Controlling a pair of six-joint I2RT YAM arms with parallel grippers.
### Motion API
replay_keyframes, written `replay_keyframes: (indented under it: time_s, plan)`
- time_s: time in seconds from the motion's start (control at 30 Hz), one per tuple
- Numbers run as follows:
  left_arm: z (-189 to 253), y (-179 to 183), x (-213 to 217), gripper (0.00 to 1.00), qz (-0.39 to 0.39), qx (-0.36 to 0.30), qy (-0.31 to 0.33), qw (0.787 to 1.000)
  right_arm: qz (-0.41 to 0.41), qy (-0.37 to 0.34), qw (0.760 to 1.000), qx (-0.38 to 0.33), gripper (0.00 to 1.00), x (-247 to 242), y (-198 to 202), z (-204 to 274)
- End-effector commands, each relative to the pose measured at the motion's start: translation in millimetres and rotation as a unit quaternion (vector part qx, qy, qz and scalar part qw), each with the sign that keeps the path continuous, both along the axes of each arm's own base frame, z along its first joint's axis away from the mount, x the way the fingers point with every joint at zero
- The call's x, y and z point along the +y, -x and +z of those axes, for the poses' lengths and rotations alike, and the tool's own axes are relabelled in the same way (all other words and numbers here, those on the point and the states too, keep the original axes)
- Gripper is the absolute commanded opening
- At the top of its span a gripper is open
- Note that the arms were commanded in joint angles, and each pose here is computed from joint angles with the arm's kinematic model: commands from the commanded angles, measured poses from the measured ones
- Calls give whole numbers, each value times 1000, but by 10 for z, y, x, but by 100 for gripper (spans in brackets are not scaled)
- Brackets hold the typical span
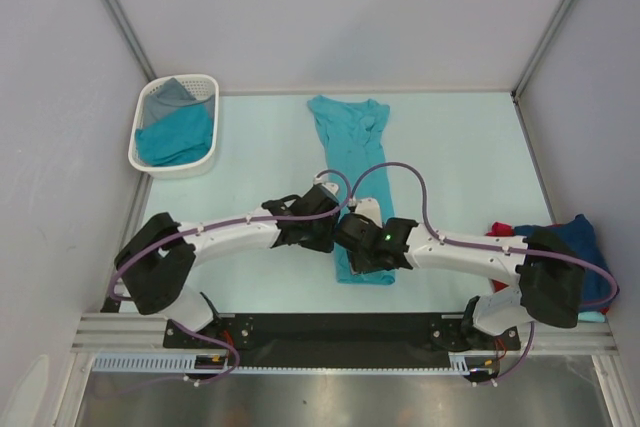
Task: Fold and stack the t-shirts
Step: Grab the bottom of the folded rectangular tshirt with both arms
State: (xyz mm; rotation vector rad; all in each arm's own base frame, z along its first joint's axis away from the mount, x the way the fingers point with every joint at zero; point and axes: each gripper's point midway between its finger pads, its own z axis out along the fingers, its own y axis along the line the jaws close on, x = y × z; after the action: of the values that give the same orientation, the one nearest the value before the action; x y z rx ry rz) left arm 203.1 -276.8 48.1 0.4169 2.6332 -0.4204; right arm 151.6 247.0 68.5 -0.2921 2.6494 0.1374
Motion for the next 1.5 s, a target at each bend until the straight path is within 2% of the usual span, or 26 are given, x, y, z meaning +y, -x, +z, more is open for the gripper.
replay_keyframes:
  time_s: [0.0,0.27,0.4,0.7,1.13,1.47]
  plan:
    - [32,-78,-159,44,-2,-11,21,1000,4,-17,999,-42,54,236,-92,285]
    - [-102,-167,-352,43,-7,9,38,999,24,3,999,-29,54,364,-4,77]
    - [-33,-275,-428,43,-1,9,59,998,36,16,999,-35,53,381,35,63]
    - [121,-593,-342,43,24,1,91,996,28,13,999,-36,53,344,49,109]
    - [-187,-738,-508,41,14,62,78,995,35,23,999,-32,53,353,34,10]
    - [-209,-826,-495,41,24,62,71,995,46,19,998,-37,51,505,-138,26]
